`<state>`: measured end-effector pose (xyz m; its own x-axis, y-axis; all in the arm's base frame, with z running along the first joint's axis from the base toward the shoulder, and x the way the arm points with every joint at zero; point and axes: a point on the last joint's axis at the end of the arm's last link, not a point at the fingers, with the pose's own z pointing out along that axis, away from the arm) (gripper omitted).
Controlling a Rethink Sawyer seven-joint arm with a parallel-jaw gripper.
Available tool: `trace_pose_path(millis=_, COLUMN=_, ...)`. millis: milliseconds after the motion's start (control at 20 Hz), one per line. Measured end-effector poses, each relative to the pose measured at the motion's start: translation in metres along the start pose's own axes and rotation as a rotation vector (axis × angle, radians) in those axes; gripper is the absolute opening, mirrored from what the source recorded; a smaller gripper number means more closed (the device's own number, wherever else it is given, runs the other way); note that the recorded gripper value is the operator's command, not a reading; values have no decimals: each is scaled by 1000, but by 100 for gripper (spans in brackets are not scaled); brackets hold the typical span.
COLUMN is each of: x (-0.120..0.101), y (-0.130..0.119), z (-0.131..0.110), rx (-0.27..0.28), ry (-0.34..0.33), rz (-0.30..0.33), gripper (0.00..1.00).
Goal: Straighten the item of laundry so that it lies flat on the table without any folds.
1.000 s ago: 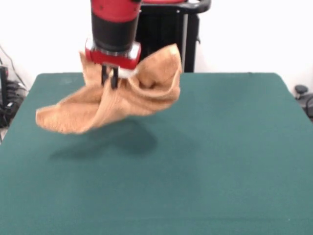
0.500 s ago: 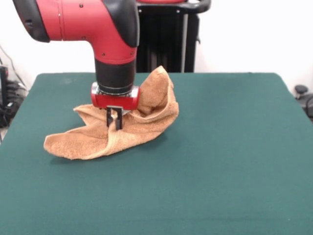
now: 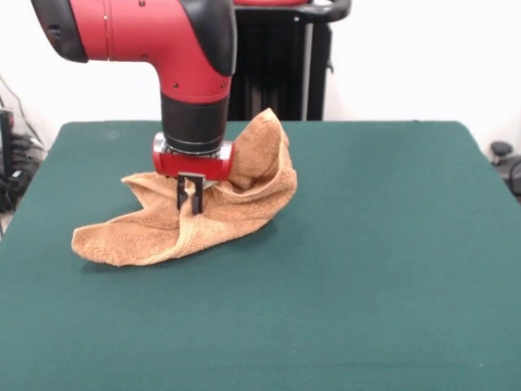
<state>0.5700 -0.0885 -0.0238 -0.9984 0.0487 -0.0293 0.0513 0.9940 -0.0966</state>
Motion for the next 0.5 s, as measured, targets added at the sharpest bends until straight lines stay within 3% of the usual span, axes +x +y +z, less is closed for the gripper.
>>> trace_pose_path(millis=500, x=4, y=2, z=0, rx=14, ry=-30, rz=-2, gripper=0)
